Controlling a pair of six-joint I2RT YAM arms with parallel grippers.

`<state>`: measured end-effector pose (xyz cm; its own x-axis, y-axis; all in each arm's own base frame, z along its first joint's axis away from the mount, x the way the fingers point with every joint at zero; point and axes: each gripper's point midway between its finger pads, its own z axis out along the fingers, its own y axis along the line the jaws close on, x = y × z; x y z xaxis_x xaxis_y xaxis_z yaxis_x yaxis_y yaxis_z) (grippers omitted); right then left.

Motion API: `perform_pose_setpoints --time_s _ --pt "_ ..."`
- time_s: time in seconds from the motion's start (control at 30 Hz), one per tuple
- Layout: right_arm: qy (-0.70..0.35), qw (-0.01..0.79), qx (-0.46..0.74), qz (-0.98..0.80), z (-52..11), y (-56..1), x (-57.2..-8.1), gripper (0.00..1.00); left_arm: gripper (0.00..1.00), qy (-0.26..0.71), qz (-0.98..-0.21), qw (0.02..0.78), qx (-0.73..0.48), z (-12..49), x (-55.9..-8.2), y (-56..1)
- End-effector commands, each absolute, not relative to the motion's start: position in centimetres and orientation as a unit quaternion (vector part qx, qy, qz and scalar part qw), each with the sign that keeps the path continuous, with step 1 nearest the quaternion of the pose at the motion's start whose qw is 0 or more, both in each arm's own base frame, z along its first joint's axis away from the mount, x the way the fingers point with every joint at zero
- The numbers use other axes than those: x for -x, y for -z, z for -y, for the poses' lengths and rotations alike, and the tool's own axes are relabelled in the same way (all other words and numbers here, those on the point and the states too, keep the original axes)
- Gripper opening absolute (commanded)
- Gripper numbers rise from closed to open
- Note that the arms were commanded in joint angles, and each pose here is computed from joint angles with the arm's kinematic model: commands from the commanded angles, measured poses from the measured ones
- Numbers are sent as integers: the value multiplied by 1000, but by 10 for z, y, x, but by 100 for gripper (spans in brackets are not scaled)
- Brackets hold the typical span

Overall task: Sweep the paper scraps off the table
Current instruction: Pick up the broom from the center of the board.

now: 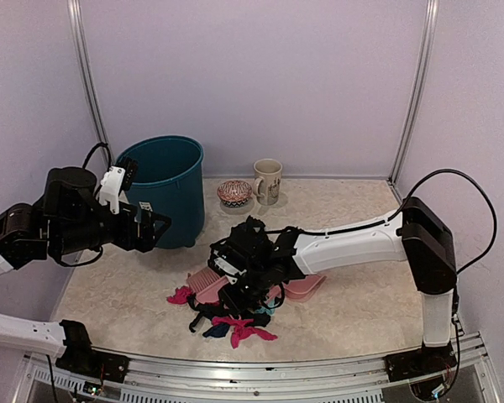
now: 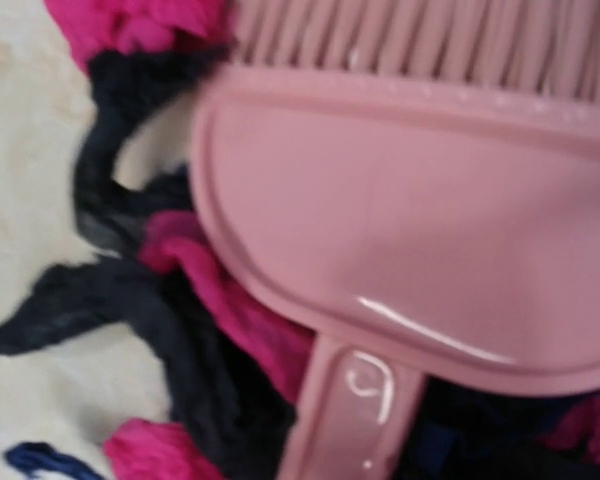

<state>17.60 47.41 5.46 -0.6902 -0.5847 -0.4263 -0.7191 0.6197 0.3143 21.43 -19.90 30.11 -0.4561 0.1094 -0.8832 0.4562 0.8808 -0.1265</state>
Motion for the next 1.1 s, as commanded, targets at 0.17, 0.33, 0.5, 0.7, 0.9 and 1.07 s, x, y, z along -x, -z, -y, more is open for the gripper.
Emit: perform_pose_setpoints --time_s 0.17,0.33,0.5,0.7,0.9,1.07 --pt "-187 134 380 -896 -468 -31 -175 45 99 181 -832 499 -158 196 -215 -302" --pt "-174 141 383 -896 -469 -29 -176 32 99 181 -832 499 -158 196 -215 -302" --pt "-174 160 375 -896 -468 -43 -180 18 99 179 -832 500 -158 196 -216 -301" --pt "-190 202 355 -893 -467 -75 -188 13 99 183 -831 501 -156 201 -219 -301" --pt "-191 254 337 -886 -460 -102 -201 8 99 188 -830 502 -151 205 -223 -301" --pt "-178 285 330 -882 -450 -114 -209 8 99 192 -830 503 -149 211 -228 -301"
